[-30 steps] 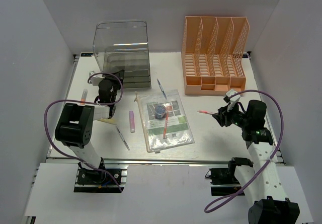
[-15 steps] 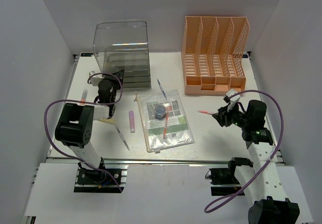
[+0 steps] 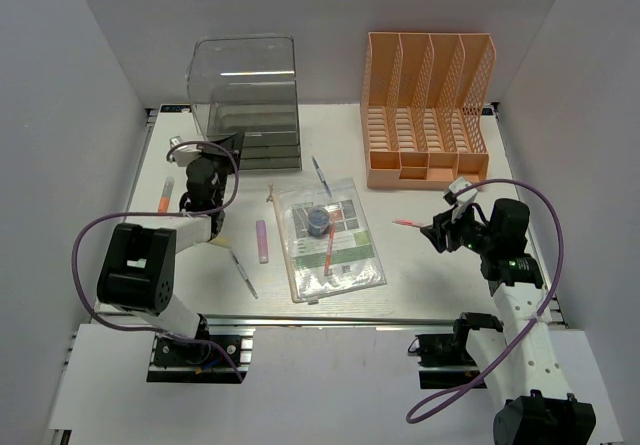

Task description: Organize the desk

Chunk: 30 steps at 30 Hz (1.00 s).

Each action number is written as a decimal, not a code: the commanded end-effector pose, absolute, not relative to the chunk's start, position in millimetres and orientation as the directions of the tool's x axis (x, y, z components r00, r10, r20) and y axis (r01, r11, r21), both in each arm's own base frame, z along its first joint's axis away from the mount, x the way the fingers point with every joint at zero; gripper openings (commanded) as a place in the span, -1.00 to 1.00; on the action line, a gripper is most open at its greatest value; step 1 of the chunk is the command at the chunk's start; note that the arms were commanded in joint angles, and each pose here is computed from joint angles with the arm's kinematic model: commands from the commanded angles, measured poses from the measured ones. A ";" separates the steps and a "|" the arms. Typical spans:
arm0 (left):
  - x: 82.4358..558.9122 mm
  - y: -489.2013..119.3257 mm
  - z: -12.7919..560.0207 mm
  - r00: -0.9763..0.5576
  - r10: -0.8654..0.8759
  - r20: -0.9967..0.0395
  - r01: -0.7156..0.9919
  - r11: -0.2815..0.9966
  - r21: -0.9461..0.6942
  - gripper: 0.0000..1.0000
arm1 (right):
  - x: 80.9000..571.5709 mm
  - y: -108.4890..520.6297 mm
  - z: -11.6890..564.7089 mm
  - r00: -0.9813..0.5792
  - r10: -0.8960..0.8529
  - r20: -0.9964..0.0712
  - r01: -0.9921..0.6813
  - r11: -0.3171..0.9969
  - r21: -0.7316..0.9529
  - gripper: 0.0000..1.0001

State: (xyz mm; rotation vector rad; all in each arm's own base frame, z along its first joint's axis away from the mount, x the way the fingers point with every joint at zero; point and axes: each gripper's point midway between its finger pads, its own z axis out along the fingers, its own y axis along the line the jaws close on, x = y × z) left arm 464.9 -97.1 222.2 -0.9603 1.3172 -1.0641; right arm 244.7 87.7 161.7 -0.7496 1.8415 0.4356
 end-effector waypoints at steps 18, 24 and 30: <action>440.9 -101.0 303.6 -0.034 -0.973 -0.227 0.260 0.211 -0.942 -1.00 | 238.6 171.1 163.7 -0.074 -0.411 -0.909 -0.951 0.302 -0.059 0.78; 439.2 -100.4 306.9 -0.033 -0.974 -0.225 0.261 0.209 -0.942 -1.00 | 271.8 222.2 143.6 -0.059 -0.503 -0.862 -0.963 0.255 -0.083 0.79; 440.0 -100.8 310.0 -0.035 -0.973 -0.230 0.255 0.213 -0.943 -1.00 | 309.9 273.4 136.7 -0.103 -0.531 -0.841 -0.951 0.300 -0.073 0.78</action>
